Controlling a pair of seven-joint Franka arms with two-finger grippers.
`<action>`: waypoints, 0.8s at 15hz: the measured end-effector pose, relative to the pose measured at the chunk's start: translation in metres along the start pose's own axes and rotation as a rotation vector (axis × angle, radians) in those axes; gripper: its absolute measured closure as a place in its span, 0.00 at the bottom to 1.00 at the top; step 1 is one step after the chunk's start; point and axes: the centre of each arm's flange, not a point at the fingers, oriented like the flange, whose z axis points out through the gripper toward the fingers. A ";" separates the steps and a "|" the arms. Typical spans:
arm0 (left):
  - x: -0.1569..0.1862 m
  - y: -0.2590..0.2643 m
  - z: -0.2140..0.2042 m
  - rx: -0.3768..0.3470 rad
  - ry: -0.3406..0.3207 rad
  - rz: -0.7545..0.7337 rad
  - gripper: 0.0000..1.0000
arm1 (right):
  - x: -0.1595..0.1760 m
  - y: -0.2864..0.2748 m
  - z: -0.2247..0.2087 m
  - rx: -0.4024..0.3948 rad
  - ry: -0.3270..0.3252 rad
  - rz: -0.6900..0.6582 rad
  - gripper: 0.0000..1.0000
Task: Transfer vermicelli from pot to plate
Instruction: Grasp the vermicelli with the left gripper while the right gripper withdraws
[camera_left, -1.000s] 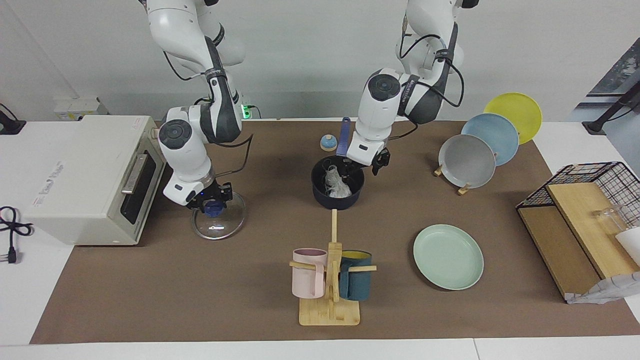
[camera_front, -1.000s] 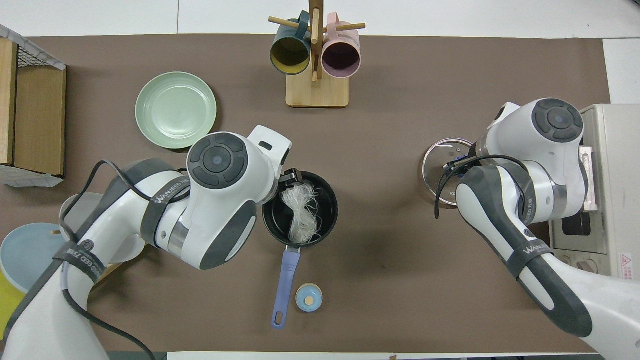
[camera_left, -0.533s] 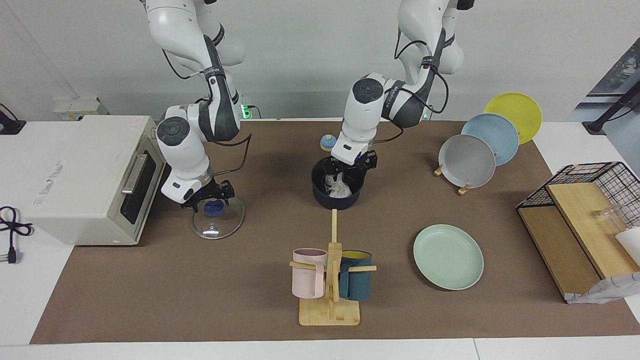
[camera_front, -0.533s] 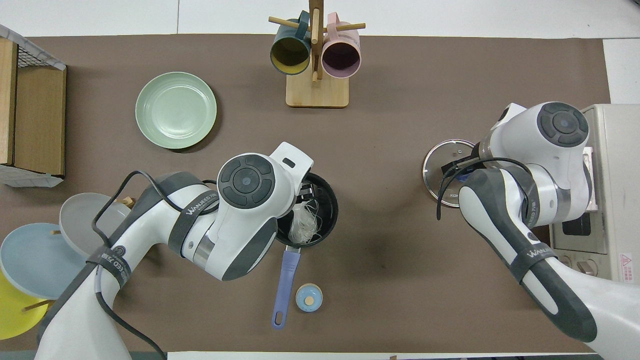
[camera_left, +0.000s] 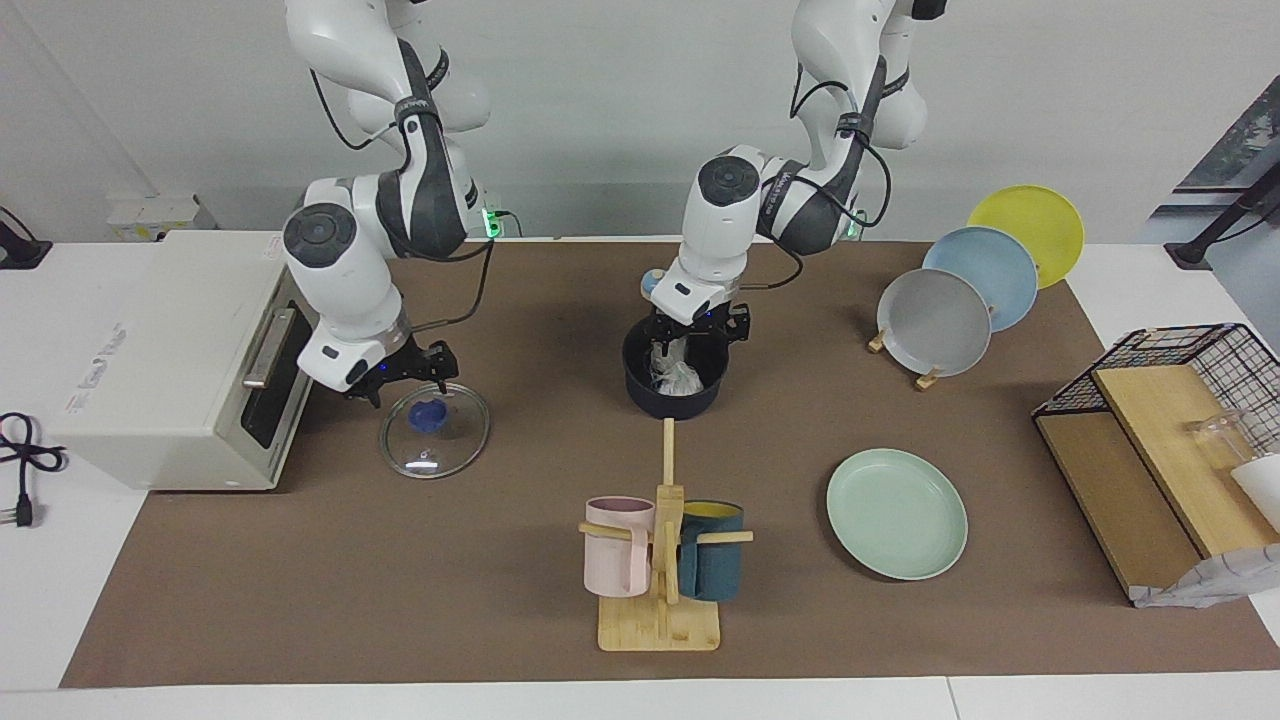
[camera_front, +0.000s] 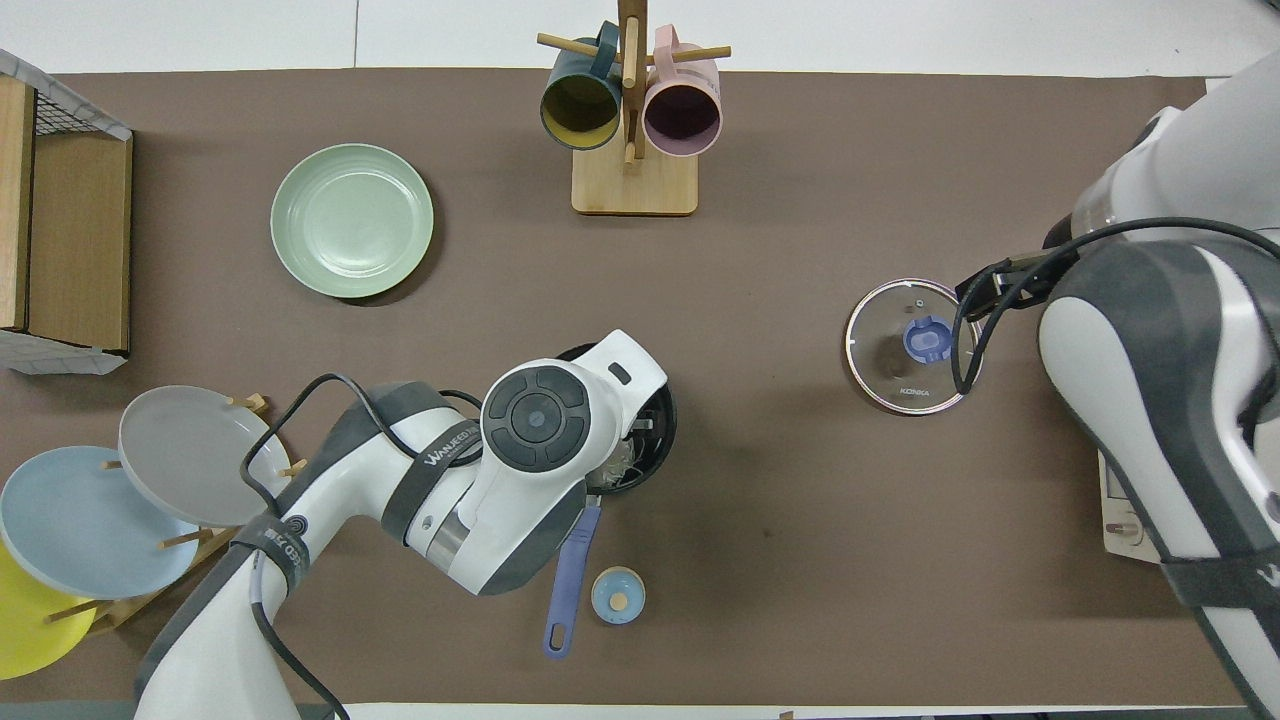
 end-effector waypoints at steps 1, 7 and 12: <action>-0.003 0.003 0.007 0.001 -0.002 0.005 0.00 | -0.008 0.002 -0.019 0.000 0.008 0.009 0.00; -0.006 0.008 0.031 0.016 -0.024 0.014 0.14 | -0.047 0.029 -0.080 0.003 -0.009 0.065 0.00; 0.001 0.005 0.025 0.012 -0.014 0.003 0.74 | -0.046 0.030 -0.070 0.004 -0.031 0.066 0.00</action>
